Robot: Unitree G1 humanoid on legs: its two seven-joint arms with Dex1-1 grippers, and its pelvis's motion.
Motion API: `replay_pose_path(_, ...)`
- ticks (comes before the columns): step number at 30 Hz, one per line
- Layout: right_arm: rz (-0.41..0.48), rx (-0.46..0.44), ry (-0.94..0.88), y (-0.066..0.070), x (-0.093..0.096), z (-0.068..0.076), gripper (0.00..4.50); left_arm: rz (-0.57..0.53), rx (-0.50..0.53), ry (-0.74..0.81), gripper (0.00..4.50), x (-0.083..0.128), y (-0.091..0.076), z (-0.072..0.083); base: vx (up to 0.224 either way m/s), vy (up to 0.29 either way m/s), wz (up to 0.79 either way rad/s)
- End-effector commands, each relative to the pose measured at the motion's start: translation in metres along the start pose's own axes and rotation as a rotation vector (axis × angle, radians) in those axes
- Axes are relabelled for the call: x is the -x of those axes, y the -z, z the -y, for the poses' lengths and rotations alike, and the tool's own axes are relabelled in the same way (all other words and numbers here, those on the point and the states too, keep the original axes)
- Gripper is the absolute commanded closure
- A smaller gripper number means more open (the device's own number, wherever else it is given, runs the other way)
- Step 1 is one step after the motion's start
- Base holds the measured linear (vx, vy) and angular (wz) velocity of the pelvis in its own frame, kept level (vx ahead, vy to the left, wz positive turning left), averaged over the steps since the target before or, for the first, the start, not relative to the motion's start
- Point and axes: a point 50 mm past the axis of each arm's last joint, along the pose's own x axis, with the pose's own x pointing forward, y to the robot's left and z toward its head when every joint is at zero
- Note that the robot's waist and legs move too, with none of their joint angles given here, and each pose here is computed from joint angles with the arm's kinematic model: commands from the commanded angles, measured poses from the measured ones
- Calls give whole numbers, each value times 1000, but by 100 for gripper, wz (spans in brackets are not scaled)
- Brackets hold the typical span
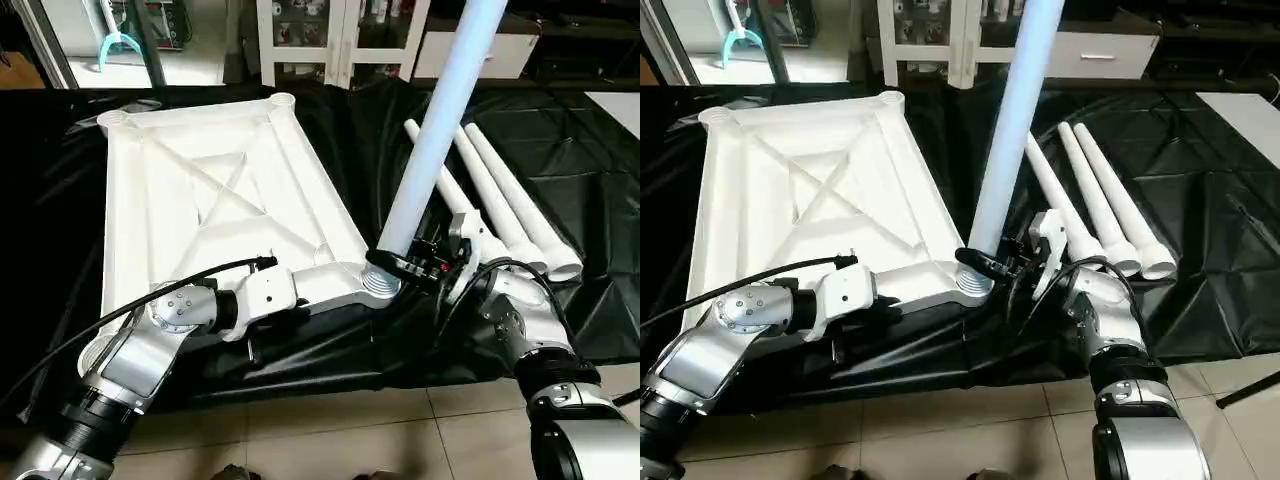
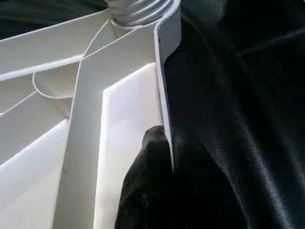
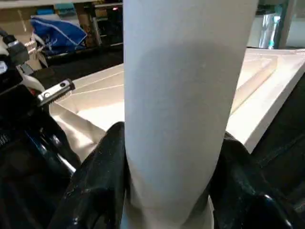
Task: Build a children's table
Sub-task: Insert table leg to table base
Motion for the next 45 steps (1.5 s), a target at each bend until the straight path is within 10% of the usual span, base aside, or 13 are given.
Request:
replay_pose_path(1, -238, -75, -10, 45, 19, -14, 259, -12, 0, 54, 450, -7, 5, 10, 0, 0, 0)
replay_pose_path(32, -75, -60, 242, 47, 13, -12, 259, -24, -3, 33, 450, -8, 6, 9, 0, 0, 0)
replay_pose_path(45, -130, 78, 596, 44, -25, -4, 259, -64, 148, -374, 450, -37, -21, -26, 0, 0, 0)
